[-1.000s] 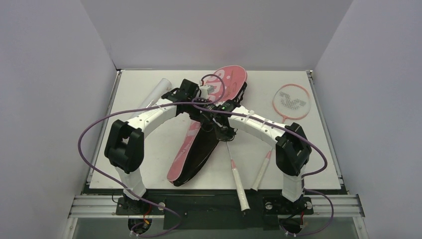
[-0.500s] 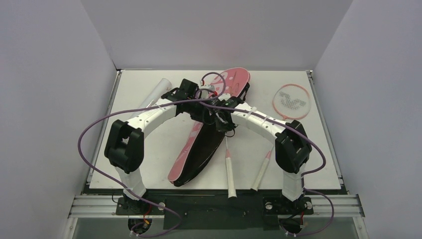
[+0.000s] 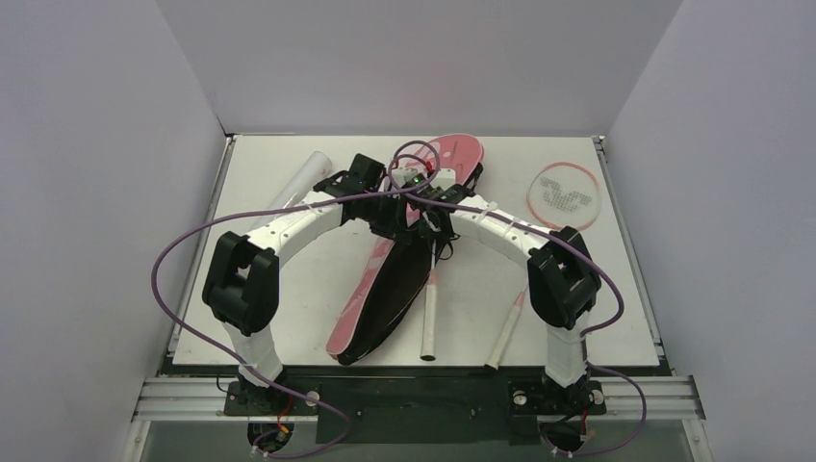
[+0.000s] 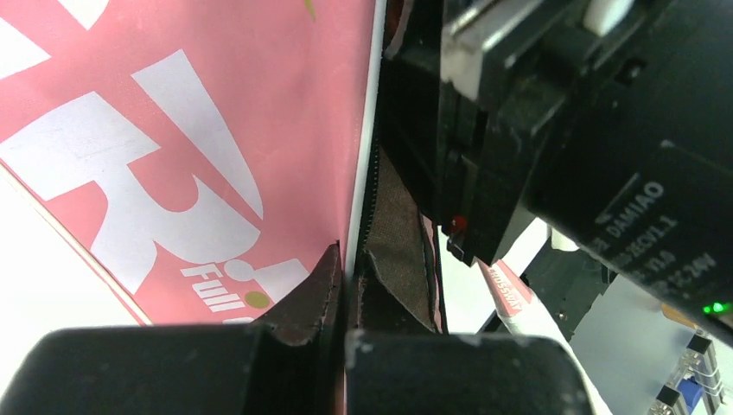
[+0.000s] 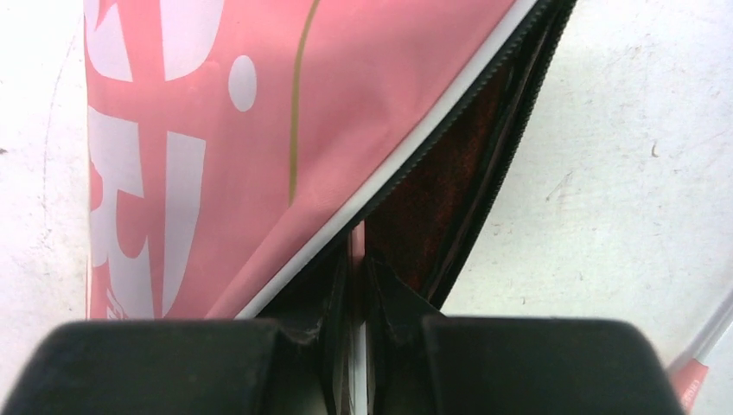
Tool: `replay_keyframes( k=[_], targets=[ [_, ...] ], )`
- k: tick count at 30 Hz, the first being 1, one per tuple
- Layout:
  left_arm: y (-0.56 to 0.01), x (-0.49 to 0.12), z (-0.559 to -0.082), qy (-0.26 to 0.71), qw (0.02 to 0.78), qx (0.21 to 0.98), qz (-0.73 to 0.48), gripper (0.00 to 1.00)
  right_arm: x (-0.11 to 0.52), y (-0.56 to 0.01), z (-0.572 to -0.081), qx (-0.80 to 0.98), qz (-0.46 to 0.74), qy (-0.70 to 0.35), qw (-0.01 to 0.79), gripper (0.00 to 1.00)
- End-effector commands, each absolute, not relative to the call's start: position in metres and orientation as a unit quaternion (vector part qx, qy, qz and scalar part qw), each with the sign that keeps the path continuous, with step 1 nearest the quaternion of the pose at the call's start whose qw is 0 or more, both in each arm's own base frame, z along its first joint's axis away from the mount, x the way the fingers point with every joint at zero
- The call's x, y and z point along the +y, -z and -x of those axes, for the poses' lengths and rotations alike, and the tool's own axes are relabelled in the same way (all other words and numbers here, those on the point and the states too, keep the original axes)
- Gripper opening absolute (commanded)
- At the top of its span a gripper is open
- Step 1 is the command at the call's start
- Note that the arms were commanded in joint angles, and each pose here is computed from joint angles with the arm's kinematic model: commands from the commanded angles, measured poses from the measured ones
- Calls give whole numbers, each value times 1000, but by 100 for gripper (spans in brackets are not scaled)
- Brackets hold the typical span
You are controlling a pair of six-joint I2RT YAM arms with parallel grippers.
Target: Pack up the badminton gear
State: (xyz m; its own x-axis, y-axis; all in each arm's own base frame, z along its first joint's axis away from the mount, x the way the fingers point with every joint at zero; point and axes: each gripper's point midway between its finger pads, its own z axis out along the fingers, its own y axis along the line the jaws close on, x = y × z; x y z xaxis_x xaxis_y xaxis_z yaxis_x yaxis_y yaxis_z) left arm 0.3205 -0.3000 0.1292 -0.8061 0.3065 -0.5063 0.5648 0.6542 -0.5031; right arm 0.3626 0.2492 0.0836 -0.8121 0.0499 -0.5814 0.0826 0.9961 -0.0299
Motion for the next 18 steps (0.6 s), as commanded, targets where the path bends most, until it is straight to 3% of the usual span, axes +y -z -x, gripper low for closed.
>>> replay_keyframes(
  k=[1, 5, 9, 14, 18],
  targets=[
    [-158, -310, -311, 369, 202, 865, -272, 0, 243, -89, -399, 933, -100, 14, 345, 9],
    [-155, -308, -311, 366, 201, 867, -271, 0, 259, -92, -388, 939, -96, -43, 327, 28],
    [-150, -309, -315, 365, 198, 870, -267, 0, 271, -97, -367, 941, -89, -112, 307, 38],
    [-146, -312, -321, 367, 196, 870, -263, 0, 260, -120, -342, 936, -83, -144, 311, 42],
    [-143, -313, -325, 366, 201, 870, -262, 0, 249, -104, -310, 943, -66, -160, 283, 41]
  ],
)
